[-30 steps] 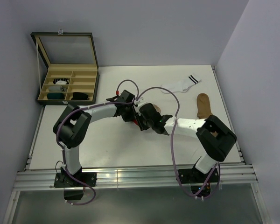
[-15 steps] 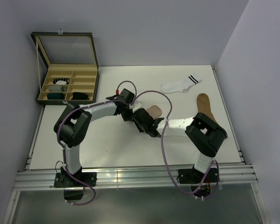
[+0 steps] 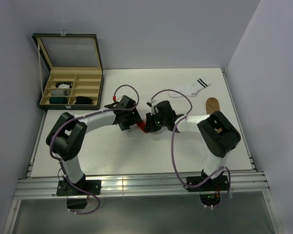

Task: Roll the socks
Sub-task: Roll the sock at the center of the board.

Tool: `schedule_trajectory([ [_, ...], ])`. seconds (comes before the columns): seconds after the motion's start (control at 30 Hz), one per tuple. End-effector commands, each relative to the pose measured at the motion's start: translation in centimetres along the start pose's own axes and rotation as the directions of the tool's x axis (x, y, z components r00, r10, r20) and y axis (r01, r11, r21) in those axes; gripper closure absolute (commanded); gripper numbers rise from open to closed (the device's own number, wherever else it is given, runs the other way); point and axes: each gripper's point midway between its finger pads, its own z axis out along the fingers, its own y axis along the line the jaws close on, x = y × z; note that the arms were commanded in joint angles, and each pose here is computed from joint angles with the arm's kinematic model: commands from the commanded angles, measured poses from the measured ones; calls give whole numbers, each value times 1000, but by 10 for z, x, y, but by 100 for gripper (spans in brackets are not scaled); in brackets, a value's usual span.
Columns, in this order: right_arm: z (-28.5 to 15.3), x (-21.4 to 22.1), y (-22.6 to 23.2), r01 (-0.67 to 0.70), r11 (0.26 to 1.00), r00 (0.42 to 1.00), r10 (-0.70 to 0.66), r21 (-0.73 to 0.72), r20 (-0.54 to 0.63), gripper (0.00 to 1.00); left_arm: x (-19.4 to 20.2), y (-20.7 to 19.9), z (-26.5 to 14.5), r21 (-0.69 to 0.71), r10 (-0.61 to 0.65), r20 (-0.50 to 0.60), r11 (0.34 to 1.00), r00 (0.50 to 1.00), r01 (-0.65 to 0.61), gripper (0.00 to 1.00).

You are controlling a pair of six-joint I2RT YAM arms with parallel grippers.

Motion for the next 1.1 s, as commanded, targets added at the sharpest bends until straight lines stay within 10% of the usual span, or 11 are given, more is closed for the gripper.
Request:
schedule_trajectory([
  [0.0,-1,20,24,-181,947,980,150,-266,-135,100,-23,-11,-25,58,-79,100,996,992,74,23],
  [0.4,-1,24,17,-547,701,837,450,-458,-310,100,-3,-11,-24,138,-147,40,980,988,141,24],
  [0.83,10,38,-5,-617,700,786,524,-361,-329,100,21,-10,-1,93,-124,-35,988,992,127,39],
  [1.07,7,37,-10,-569,756,820,493,-324,-290,100,30,-3,14,45,-92,-59,995,994,94,62],
])
